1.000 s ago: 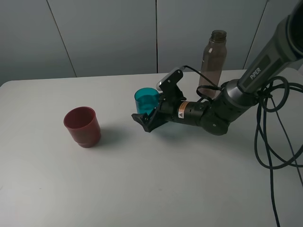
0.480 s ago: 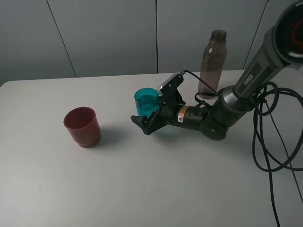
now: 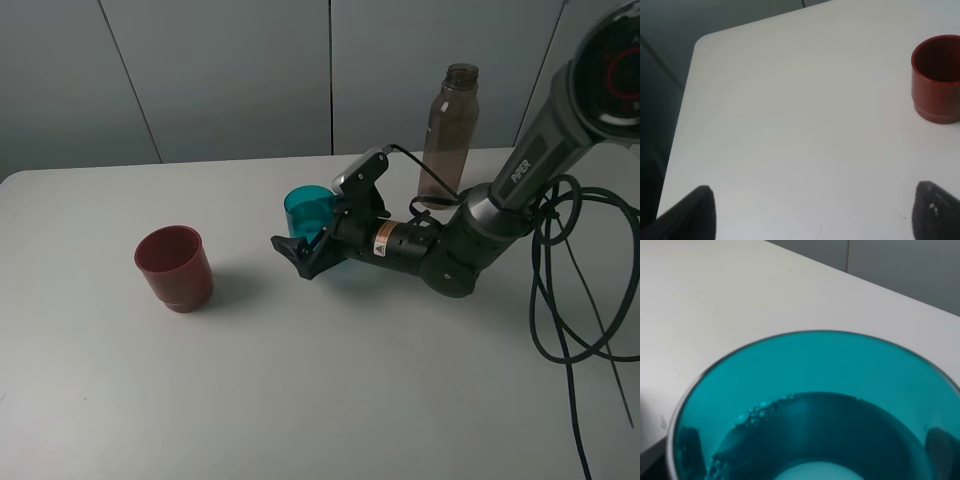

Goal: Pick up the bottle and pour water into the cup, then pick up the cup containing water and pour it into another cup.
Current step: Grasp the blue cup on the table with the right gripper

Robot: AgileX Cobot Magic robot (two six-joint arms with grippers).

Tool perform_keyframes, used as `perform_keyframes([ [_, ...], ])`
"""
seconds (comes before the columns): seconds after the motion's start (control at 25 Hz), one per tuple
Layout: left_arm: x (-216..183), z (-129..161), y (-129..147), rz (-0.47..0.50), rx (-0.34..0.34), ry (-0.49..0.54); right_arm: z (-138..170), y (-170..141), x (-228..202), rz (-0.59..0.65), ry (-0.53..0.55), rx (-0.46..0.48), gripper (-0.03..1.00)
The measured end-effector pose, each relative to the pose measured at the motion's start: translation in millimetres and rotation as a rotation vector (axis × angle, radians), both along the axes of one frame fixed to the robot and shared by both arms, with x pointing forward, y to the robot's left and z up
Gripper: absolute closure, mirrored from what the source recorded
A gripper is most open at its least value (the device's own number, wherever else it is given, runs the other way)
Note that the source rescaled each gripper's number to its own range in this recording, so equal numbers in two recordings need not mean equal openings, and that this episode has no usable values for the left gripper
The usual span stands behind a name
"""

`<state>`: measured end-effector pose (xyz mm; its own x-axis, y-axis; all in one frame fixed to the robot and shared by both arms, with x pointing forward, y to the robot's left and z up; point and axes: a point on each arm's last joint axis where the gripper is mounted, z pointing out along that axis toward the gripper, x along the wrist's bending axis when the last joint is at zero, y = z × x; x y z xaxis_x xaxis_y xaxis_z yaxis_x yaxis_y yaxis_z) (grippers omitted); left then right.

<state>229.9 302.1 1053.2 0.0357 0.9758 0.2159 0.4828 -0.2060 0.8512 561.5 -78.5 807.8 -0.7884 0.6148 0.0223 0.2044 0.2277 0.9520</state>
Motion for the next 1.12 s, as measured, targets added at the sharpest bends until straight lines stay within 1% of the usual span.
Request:
perform_keyframes([
  [0.44,0.0,0.0,0.0,0.0,0.0,0.0,0.5,0.4,1.9,-0.007,-0.003,0.004,-0.03],
  [0.72,0.0,0.0,0.0,0.0,0.0,0.0,-4.9,10.4,4.5,0.001,-0.005,0.003,-0.03],
  [1.04,0.0,0.0,0.0,0.0,0.0,0.0,-5.1,11.1,3.9,0.003,-0.003,0.001,-0.03],
  [1.08,0.0,0.0,0.0,0.001,-0.002,0.0,-5.1,11.1,3.9,0.003,-0.003,0.001,-0.03],
  [1.12,0.0,0.0,0.0,0.001,-0.002,0.0,-5.1,11.1,3.9,0.003,-0.003,0.001,0.06],
])
